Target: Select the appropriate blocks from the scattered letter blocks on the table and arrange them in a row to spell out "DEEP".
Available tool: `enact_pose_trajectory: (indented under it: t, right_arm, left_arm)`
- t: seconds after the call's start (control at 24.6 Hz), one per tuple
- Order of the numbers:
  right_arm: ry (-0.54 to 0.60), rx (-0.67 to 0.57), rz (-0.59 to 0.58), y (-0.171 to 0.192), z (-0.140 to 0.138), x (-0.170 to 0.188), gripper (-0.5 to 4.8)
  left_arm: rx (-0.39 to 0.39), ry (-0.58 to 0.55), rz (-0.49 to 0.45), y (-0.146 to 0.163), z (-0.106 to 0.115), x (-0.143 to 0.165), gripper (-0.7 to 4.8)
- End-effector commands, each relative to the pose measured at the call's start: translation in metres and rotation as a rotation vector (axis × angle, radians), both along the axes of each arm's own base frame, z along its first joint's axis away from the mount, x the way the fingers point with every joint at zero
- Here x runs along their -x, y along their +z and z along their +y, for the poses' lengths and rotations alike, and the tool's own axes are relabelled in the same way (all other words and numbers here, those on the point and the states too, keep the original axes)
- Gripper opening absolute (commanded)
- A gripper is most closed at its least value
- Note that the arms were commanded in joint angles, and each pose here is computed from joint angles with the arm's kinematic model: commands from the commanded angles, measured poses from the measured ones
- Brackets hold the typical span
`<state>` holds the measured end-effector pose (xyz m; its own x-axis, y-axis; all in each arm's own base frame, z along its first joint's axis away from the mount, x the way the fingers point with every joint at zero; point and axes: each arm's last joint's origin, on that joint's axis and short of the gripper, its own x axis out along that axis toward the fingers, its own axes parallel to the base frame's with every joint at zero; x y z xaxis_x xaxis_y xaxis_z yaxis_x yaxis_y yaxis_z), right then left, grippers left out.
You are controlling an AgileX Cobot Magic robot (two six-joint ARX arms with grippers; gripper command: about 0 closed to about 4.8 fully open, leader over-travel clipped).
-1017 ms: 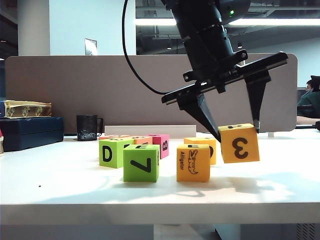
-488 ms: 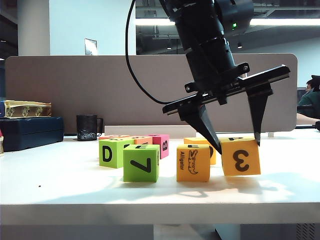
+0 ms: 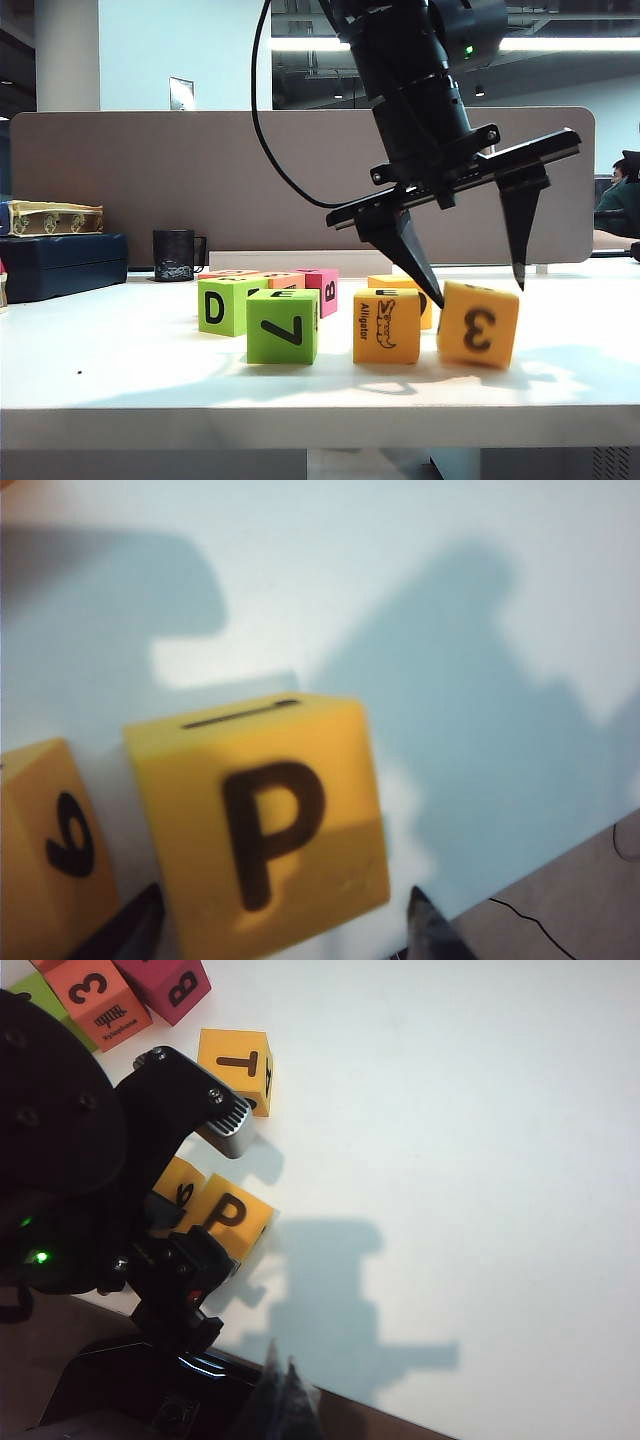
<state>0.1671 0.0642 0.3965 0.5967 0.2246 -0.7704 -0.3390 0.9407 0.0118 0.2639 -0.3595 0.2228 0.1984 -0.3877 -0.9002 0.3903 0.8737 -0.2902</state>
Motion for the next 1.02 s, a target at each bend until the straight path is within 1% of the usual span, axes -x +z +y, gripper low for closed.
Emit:
enact_pose_trajectory:
  t: [0.04, 0.28, 0.41, 0.45, 0.53, 0.57, 0.65, 0.73, 0.85, 0.94, 0.98, 1.02]
  right_arm:
    - [0.002, -0.002, -0.011, 0.002, 0.0, 0.001, -0.01]
    - [0.002, -0.002, -0.01, 0.002, 0.0, 0.001, -0.01]
    - [0.002, -0.002, -0.009, 0.002, 0.0, 0.001, -0.01]
    - [0.002, -0.002, -0.009, 0.002, 0.0, 0.001, -0.01]
    - [0.002, -0.002, -0.009, 0.002, 0.0, 0.001, -0.01]
    - [0.002, -0.002, -0.01, 0.002, 0.0, 0.001, -0.01]
    - [0.002, -0.002, -0.011, 0.002, 0.0, 0.001, -0.01]
    - [0.002, -0.002, -0.011, 0.002, 0.0, 0.001, -0.01]
    - [0.002, -0.002, -0.011, 0.002, 0.0, 0.001, -0.01]
    - [0.002, -0.002, -0.011, 0.002, 0.0, 0.001, -0.01]
    - [0.002, -0.002, -0.011, 0.002, 0.0, 0.001, -0.01]
    - [0.002, -0.003, -0.013, 0.002, 0.0, 0.001, -0.01]
  left_arm:
    - [0.015, -0.003, -0.005, 0.002, -0.002, 0.001, 3.1]
    - [0.022, -0.019, -0.007, 0.003, -0.003, 0.002, 3.1]
    - [0.01, -0.026, -0.002, 0.005, -0.002, 0.003, 3.1]
    - [-0.004, -0.052, -0.016, 0.007, -0.002, 0.003, 3.1]
    - [-0.039, -0.052, -0.041, 0.017, 0.002, 0.0, 3.1]
    - [-0.045, -0.063, -0.053, 0.023, 0.002, -0.001, 3.1]
    - [-0.069, -0.086, -0.109, 0.039, 0.002, -0.003, 3.1]
    - [-0.121, -0.123, -0.184, 0.055, 0.005, -0.004, 3.1]
    - [-0.225, -0.138, -0.304, 0.074, 0.014, -0.013, 3.09]
    - [-0.265, -0.137, -0.338, 0.079, 0.02, -0.018, 3.09]
    - [-0.301, -0.125, -0.359, 0.082, 0.028, -0.026, 3.09]
    - [-0.319, -0.116, -0.356, 0.083, 0.038, -0.034, 3.09]
